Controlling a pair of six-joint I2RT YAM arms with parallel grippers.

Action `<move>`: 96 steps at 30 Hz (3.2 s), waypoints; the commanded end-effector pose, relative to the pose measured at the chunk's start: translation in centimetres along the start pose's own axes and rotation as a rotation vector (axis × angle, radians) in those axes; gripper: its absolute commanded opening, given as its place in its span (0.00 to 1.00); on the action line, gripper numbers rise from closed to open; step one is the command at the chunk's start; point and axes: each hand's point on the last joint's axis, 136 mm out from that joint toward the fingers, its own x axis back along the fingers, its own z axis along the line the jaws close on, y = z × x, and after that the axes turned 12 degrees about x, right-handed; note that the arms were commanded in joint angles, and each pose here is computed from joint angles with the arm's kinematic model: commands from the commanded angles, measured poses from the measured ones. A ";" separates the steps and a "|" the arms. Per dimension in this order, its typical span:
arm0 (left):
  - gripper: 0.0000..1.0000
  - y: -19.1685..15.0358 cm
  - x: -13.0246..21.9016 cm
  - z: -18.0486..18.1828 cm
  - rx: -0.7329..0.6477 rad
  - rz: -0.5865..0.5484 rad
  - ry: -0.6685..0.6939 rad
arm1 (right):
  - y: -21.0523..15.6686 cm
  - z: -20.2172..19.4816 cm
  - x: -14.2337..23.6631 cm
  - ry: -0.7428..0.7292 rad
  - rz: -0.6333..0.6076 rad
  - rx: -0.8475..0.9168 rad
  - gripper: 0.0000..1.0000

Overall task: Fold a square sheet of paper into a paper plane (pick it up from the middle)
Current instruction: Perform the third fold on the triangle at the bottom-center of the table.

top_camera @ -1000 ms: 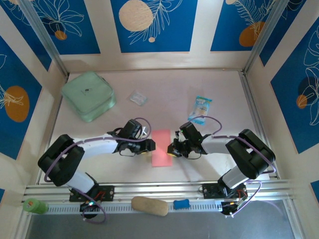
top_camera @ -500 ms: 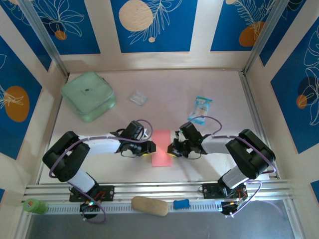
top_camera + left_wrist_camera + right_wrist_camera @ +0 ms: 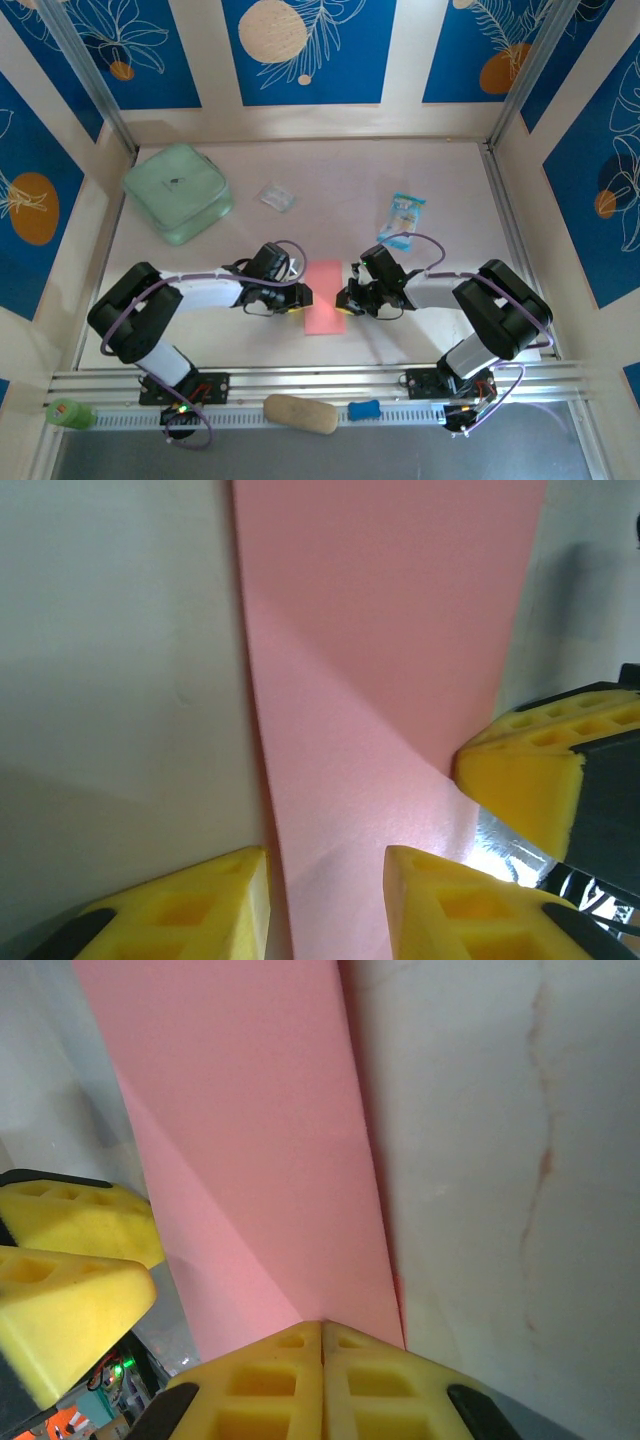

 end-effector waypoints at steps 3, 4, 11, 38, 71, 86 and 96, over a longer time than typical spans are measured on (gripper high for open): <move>0.33 -0.5 -0.4 -0.5 0.002 0.023 -0.025 | -1.5 -1.9 -0.1 -0.061 0.040 -0.045 0.07; 0.32 -0.5 -0.4 -0.4 0.003 0.023 -0.024 | -1.5 -2.0 -0.1 -0.062 0.042 -0.048 0.07; 0.30 -0.5 -0.3 -0.5 0.004 0.018 -0.025 | -1.5 -1.9 0.0 -0.062 0.040 -0.046 0.07; 0.02 -0.3 1.0 -0.5 0.006 -0.035 -0.031 | -0.9 -1.4 1.1 -0.076 -0.010 -0.019 0.11; 0.00 -0.3 2.5 -0.8 0.062 -0.091 -0.074 | -3.8 7.8 4.9 -0.195 -0.342 1.029 0.57; 0.00 -0.5 3.8 -2.3 0.169 -0.085 -0.107 | -5.8 10.1 0.9 -0.395 -0.387 1.505 0.53; 0.00 -0.5 3.9 -2.8 0.166 -0.078 -0.128 | -5.0 9.8 -0.3 -0.521 -0.425 1.561 0.53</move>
